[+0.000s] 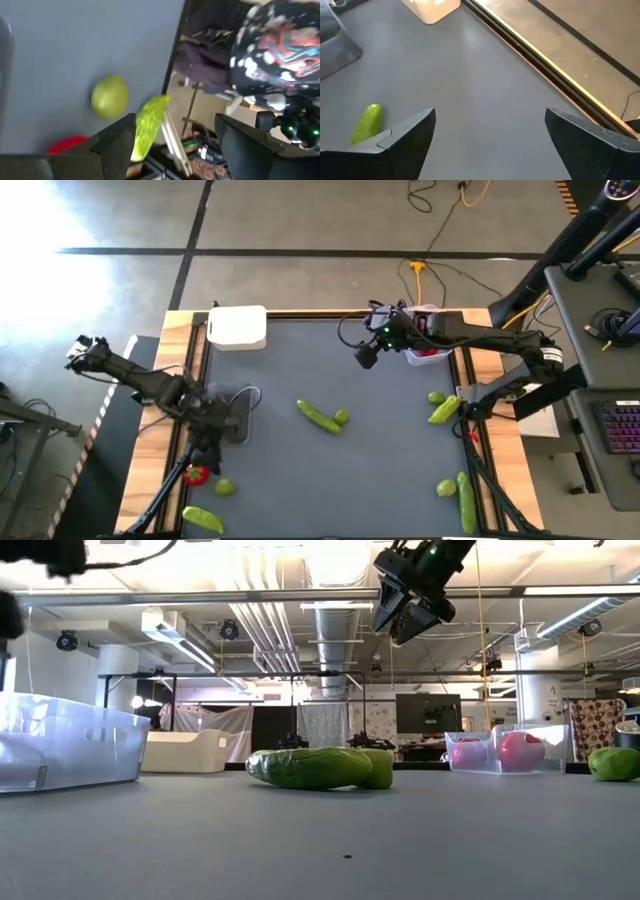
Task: Sort produce into baskets
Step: Put the red tomato into the transparent bin
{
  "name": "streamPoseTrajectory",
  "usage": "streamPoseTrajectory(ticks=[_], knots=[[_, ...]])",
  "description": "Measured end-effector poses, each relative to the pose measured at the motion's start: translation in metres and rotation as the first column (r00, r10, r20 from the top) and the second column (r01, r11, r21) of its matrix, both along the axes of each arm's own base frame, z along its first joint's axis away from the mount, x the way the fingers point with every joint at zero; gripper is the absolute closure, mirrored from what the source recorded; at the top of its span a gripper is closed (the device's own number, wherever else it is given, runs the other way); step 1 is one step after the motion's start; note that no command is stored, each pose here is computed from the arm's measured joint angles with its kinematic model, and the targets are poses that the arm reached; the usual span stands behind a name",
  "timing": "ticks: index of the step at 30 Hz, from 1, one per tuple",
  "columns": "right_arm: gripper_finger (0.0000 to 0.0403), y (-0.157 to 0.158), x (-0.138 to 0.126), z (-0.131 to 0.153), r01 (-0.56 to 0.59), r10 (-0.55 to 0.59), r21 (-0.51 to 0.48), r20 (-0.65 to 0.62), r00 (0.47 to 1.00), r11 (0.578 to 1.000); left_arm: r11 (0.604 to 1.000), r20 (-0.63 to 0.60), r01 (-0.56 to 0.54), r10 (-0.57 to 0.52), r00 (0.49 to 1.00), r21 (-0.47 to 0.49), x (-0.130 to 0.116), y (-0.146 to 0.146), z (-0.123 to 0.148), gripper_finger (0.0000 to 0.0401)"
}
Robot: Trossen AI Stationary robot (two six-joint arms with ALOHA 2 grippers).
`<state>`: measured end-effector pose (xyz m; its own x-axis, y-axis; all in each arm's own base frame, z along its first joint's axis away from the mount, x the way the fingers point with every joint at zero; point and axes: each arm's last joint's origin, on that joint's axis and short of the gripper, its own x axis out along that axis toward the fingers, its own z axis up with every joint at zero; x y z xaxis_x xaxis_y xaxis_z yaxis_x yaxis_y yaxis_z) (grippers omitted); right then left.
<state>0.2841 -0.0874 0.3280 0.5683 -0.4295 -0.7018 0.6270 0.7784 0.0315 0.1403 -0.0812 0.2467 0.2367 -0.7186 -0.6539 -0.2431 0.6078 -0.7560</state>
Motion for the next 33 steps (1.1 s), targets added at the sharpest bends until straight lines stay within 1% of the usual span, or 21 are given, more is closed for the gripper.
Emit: streamPoseTrajectory(ticks=[3, 5, 9, 12, 15, 17, 20, 25, 29, 33], knots=[[0.0035, 0.000, 0.000, 0.000, -0.005, 0.004, -0.028, -0.016, 1.000, 1.000, 1.000, -0.053, -0.013, 0.012, 0.999, -0.015, -0.004, -0.010, -0.004, 0.0148], [0.0035, -0.001, -0.001, 0.000, 0.002, -0.003, -0.056, -0.028, 1.000, 0.998, 0.999, -0.080, -0.037, 0.037, 0.996, 0.008, -0.008, -0.016, -0.007, 0.0148], [0.0035, -0.003, -0.001, 0.000, 0.010, -0.012, -0.063, -0.031, 0.999, 0.998, 0.998, -0.109, 0.007, -0.001, 0.994, 0.059, -0.019, -0.028, -0.015, 0.0148], [0.0035, -0.003, -0.001, 0.000, 0.010, -0.012, -0.063, -0.031, 0.999, 0.998, 0.996, -0.208, 0.010, 0.010, 0.978, 0.093, -0.026, -0.033, -0.025, 0.0148], [0.0035, -0.004, -0.001, 0.000, 0.016, -0.018, -0.067, -0.031, 0.999, 0.998, 0.992, -0.269, 0.013, 0.021, 0.963, 0.125, -0.028, -0.039, -0.032, 0.0148], [0.0035, -0.005, -0.002, 0.000, 0.030, -0.033, -0.079, -0.035, 0.999, 0.996, 0.983, -0.294, 0.019, 0.036, 0.955, 0.180, -0.029, -0.040, -0.038, 0.0148], [0.0035, -0.006, -0.002, 0.000, 0.036, -0.039, -0.082, -0.035, 0.999, 0.996, 0.961, -0.294, 0.014, 0.071, 0.953, 0.276, -0.028, -0.044, -0.042, 0.0148], [0.0035, -0.006, -0.002, 0.000, 0.032, -0.035, -0.084, -0.037, 0.999, 0.996, 0.928, -0.318, 0.047, 0.079, 0.945, 0.370, -0.025, -0.052, -0.040, 0.0148], [0.0035, -0.007, -0.003, 0.000, 0.026, -0.030, -0.091, -0.046, 0.998, 0.995, 0.897, -0.356, 0.119, 0.046, 0.933, 0.426, -0.027, -0.060, -0.045, 0.0148], [0.0035, -0.007, -0.003, 0.000, 0.020, -0.025, -0.095, -0.050, 0.998, 0.995, 0.877, -0.383, 0.182, 0.002, 0.924, 0.444, -0.031, -0.071, -0.051, 0.0148]])
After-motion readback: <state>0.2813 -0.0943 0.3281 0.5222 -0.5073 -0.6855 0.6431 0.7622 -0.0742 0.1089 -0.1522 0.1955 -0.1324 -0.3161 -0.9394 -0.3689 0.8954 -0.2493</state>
